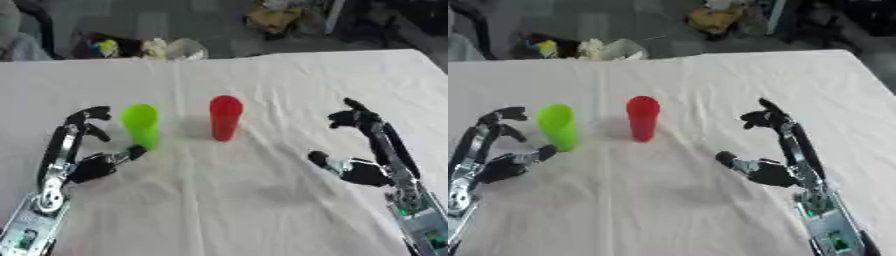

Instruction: Pour the contents of one cup into another cup.

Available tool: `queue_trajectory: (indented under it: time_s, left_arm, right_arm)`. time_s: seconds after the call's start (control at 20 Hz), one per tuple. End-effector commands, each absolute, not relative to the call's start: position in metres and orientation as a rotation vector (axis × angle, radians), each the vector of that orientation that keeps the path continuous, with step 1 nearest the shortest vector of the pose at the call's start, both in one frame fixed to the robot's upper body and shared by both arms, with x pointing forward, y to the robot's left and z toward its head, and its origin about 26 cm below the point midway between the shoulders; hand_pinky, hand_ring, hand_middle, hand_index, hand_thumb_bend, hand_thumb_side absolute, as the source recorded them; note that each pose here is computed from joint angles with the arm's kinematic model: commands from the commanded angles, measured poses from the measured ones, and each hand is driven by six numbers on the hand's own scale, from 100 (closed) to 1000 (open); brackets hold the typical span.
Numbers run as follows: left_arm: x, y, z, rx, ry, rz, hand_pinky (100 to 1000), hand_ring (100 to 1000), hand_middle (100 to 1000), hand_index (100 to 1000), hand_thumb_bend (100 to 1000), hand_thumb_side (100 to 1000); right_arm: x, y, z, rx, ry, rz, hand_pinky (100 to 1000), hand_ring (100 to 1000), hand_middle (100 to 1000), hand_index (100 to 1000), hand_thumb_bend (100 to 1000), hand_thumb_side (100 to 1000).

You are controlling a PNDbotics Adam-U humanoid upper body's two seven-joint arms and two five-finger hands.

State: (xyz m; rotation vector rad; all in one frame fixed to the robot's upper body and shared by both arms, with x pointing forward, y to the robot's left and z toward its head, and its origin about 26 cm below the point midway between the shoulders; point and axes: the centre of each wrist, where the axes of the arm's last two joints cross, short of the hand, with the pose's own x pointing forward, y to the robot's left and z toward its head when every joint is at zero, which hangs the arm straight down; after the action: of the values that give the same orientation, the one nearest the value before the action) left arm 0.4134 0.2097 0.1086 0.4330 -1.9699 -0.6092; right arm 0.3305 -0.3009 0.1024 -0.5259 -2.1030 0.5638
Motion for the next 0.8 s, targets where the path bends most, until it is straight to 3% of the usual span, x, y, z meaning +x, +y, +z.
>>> queue_trajectory:
  time_s: [0.05,0.8]
  left_arm:
    - [0.419,0.211,0.118,0.457,-1.991,-0.631,708,496,675,816,860,449]
    - [0.433,0.206,0.117,0.464,-1.98,-0.675,707,496,676,817,852,456]
  right_arm:
    - [0.331,-0.302,0.113,-0.532,-2.133,0.58,779,1000,549,713,735,468]
    - [0.331,-0.298,0.113,-0.515,-2.142,0.59,779,1000,548,712,737,465]
